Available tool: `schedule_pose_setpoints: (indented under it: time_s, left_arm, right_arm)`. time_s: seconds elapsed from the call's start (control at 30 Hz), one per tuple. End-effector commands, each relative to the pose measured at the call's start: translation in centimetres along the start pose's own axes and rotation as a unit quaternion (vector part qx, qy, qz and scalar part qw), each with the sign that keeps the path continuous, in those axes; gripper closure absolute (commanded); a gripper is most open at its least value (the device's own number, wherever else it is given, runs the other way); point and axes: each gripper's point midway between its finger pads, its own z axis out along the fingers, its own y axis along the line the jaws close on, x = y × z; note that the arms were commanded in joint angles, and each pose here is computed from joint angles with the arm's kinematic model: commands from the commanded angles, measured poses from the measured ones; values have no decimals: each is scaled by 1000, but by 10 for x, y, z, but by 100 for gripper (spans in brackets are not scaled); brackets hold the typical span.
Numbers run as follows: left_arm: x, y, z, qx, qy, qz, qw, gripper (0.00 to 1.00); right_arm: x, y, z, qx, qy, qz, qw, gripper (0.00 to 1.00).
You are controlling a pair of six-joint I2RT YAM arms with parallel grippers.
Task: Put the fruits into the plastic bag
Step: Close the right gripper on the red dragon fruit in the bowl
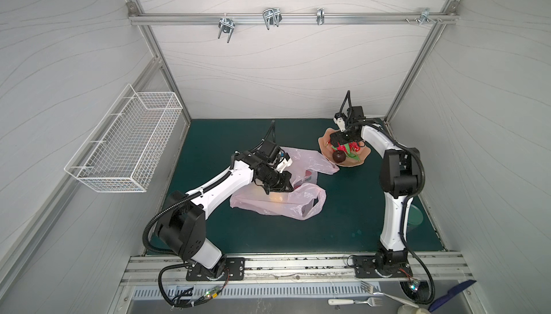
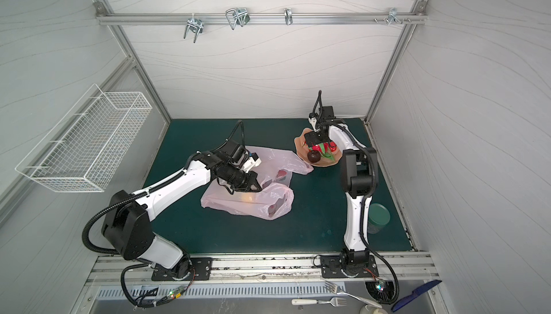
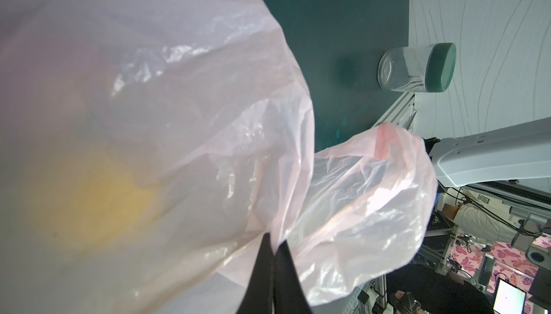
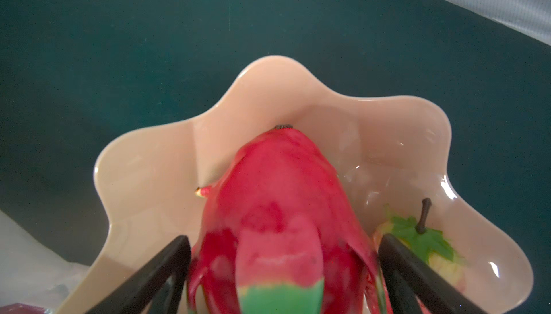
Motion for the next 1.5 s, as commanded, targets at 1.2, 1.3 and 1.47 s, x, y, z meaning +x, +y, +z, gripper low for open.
schedule_pose_setpoints:
  time_s: [1.2,1.3,1.47]
  left_arm:
    - [-12,-12,-6,9,-23,25,999,100]
    - [-11,-12,-7,8,-24,24,999,100]
    - [-11,-12,-7,9,-24,24,999,100]
  right_arm:
    - [73,2,-12,-35,85,-18,996,1]
    - [73,1,-17,-31,87,-23,995,1]
    - [64,-2,-31,-26,76,-35,996,1]
